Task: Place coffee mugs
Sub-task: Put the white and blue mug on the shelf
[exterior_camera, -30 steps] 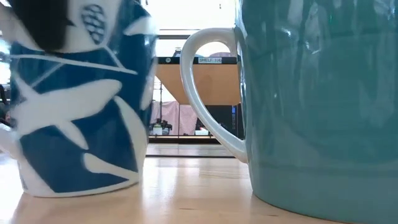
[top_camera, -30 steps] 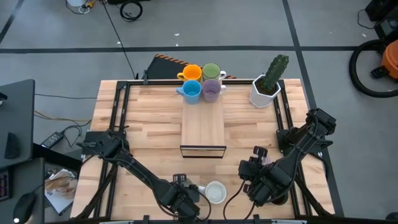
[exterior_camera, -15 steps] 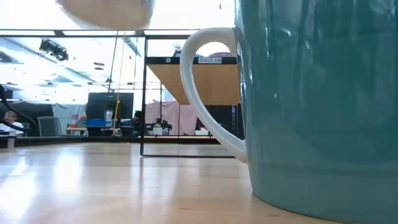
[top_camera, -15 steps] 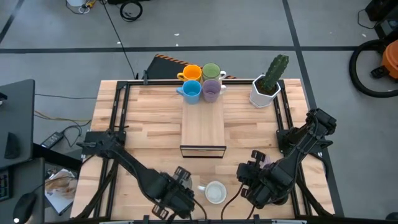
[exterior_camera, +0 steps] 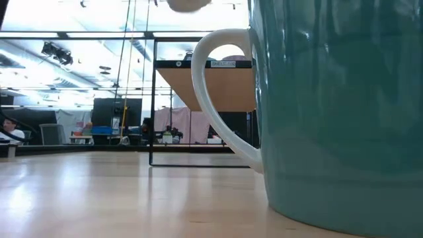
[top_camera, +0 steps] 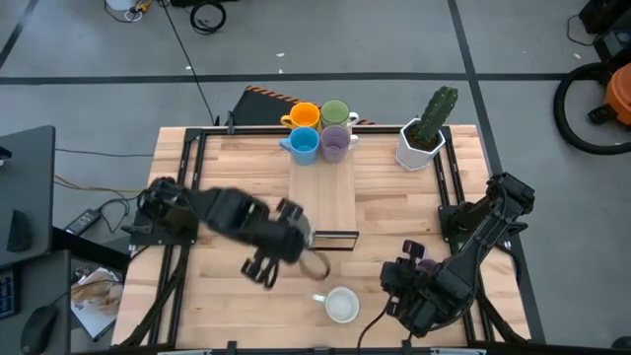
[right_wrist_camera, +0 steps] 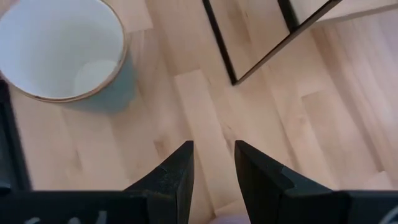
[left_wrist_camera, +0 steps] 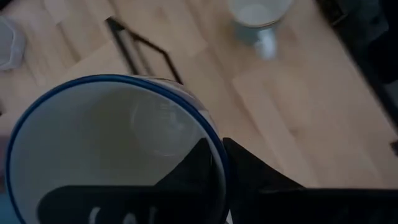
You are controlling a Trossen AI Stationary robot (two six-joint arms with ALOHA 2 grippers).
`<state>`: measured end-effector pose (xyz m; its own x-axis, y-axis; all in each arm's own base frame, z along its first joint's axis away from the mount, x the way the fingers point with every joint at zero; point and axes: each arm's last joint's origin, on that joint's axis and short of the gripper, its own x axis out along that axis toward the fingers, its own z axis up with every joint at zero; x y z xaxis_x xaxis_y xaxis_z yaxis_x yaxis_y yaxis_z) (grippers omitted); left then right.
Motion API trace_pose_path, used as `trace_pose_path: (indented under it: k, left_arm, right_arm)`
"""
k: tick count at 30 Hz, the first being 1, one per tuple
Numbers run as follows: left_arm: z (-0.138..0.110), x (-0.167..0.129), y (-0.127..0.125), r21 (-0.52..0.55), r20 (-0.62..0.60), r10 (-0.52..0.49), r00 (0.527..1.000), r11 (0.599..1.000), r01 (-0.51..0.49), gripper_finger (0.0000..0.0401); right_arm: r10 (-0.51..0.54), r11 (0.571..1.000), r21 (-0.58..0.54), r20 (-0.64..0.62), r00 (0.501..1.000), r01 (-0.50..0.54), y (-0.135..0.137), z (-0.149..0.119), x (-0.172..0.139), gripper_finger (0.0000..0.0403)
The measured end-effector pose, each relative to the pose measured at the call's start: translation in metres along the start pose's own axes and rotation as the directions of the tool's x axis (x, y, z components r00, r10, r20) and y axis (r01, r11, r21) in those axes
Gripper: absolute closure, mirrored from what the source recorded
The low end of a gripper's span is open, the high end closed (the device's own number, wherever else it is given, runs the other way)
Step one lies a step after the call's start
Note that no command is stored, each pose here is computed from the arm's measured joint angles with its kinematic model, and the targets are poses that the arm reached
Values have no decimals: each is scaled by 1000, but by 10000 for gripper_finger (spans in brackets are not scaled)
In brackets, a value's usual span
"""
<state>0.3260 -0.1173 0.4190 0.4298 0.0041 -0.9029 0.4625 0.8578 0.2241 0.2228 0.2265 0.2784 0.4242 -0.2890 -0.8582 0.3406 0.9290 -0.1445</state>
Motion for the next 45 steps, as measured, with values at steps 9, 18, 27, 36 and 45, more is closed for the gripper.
trace_pose_path:
  k: [9, 18, 27, 36, 45]
  left_arm:
    - [-22, 10, 69, 74, -18, -26, 1000, 997, 27, 365]
    - [-44, 39, 97, 80, -135, -54, 989, 995, 65, 366]
    - [-83, 45, 86, 109, -122, -25, 992, 993, 38, 367]
    - [-103, 52, 81, 253, -66, 72, 995, 966, -54, 367]
    - [-111, 49, 98, 304, -54, 116, 992, 948, -94, 367]
  right_arm:
    - [-82, 996, -45, -9, 997, 82, -11, 7, 6, 281]
    - [-176, 981, -74, 34, 984, 178, -18, 2, 2, 281]
    - [-214, 973, -87, 19, 977, 215, -24, 4, 3, 281]
    - [-219, 974, -70, -13, 976, 217, -29, 15, 11, 281]
    - [-206, 975, -91, -24, 978, 203, -33, 25, 18, 281]
